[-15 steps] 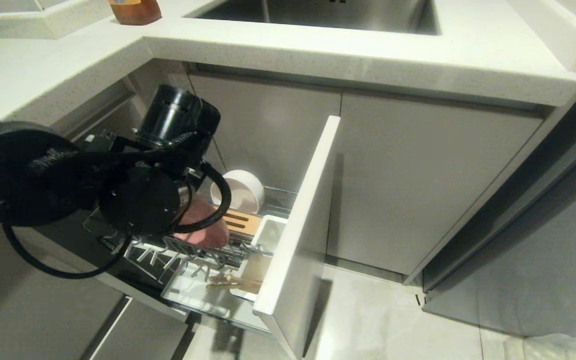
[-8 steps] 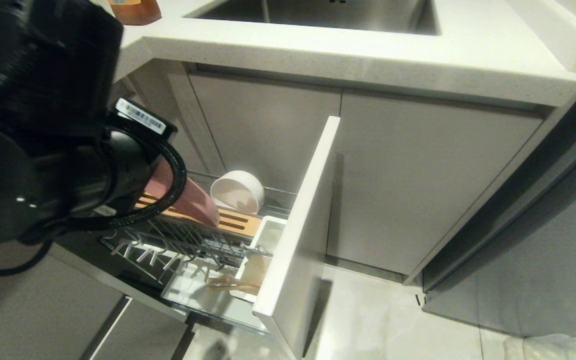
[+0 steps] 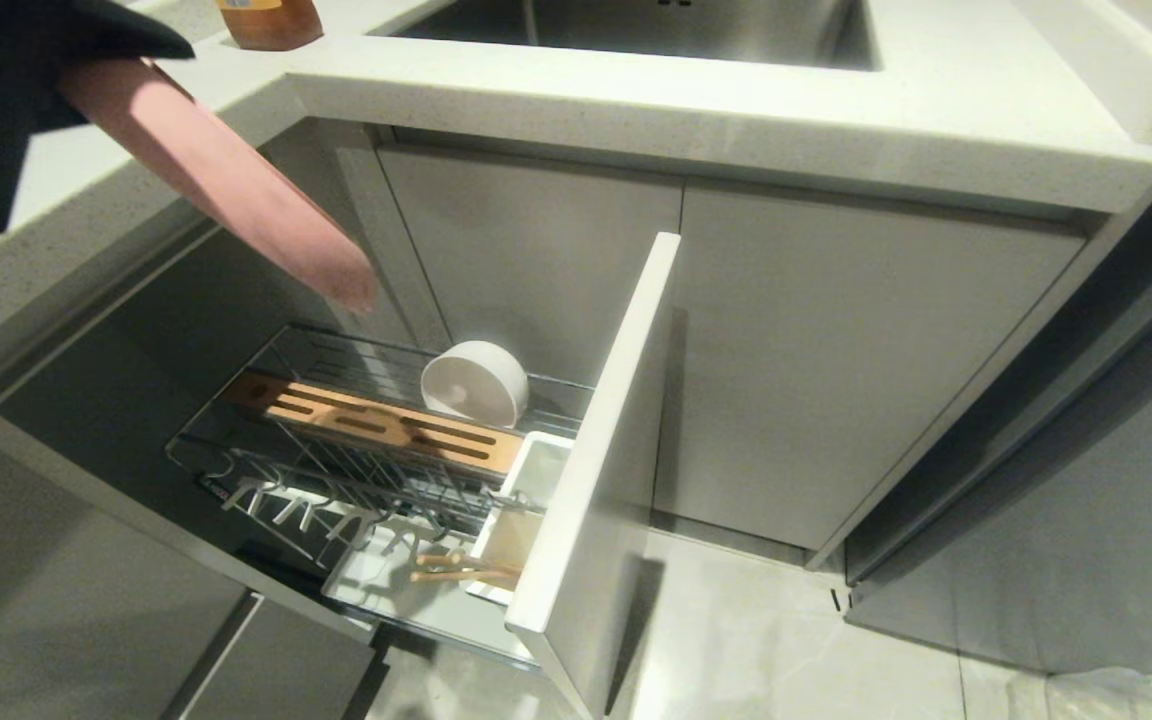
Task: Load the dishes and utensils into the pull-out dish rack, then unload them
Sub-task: Take the plate out of the cupboard
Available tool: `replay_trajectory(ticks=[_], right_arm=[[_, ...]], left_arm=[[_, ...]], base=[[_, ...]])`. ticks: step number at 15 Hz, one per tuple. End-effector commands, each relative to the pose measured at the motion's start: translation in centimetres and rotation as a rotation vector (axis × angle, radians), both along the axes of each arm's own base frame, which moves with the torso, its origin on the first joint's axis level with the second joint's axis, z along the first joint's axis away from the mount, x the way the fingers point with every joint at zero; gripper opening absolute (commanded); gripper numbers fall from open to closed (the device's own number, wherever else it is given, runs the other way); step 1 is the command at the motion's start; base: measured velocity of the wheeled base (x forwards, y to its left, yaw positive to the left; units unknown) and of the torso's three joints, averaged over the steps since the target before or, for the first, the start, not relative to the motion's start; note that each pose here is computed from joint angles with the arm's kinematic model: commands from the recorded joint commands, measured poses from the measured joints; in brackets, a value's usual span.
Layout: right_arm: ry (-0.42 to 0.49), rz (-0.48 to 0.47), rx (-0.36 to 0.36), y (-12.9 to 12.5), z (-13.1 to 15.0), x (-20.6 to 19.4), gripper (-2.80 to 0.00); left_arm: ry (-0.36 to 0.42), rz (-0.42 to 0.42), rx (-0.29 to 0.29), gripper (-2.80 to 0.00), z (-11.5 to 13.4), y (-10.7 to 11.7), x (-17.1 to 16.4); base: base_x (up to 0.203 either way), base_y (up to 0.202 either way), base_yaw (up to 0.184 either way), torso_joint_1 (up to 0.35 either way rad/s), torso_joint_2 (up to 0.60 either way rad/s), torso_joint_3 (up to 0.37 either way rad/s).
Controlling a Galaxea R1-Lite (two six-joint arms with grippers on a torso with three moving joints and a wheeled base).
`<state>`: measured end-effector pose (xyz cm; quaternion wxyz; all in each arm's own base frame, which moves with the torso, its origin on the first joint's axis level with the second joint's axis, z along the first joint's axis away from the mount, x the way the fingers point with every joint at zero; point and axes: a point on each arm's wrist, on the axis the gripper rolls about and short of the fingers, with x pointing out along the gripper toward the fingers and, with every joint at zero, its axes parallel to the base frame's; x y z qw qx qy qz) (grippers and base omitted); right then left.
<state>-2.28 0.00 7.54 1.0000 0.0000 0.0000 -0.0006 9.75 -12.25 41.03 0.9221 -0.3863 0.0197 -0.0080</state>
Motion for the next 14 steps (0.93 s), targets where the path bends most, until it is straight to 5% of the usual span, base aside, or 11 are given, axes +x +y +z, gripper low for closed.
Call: replay_trajectory(ticks=[1, 4, 6, 10, 14], right_arm=[[0.000, 0.000, 0.000, 0.0, 0.0, 0.0, -2.80], [0.001, 0.001, 0.000, 0.0, 0.0, 0.0, -2.80], [0.001, 0.001, 0.000, 0.0, 0.0, 0.0, -2.80], [0.002, 0.000, 0.000, 0.0, 0.0, 0.0, -2.80], [0.001, 0.001, 0.000, 0.0, 0.0, 0.0, -2.80]], left_arm=[[-0.084, 0.002, 0.034, -2.80, 3.1, 2.5, -1.7], [-0.164, 0.052, 0.100, -2.80, 6.1, 5.2, -3.0], [-0.178, 0.157, 0.215, -2.80, 7.1, 6.5, -3.1], [-0.110, 0.420, 0.468, -2.80, 7.2, 8.6, -2.1], [0.005, 0.651, 0.608, -2.80, 6.9, 9.9, 0.0]], base=[[0.000, 0.000, 0.000, 0.000, 0.00, 0.000], [0.000, 0.000, 0.000, 0.000, 0.00, 0.000], [0.000, 0.000, 0.000, 0.000, 0.00, 0.000], [0.000, 0.000, 0.000, 0.000, 0.00, 0.000], [0.000, 0.000, 0.000, 0.000, 0.00, 0.000]])
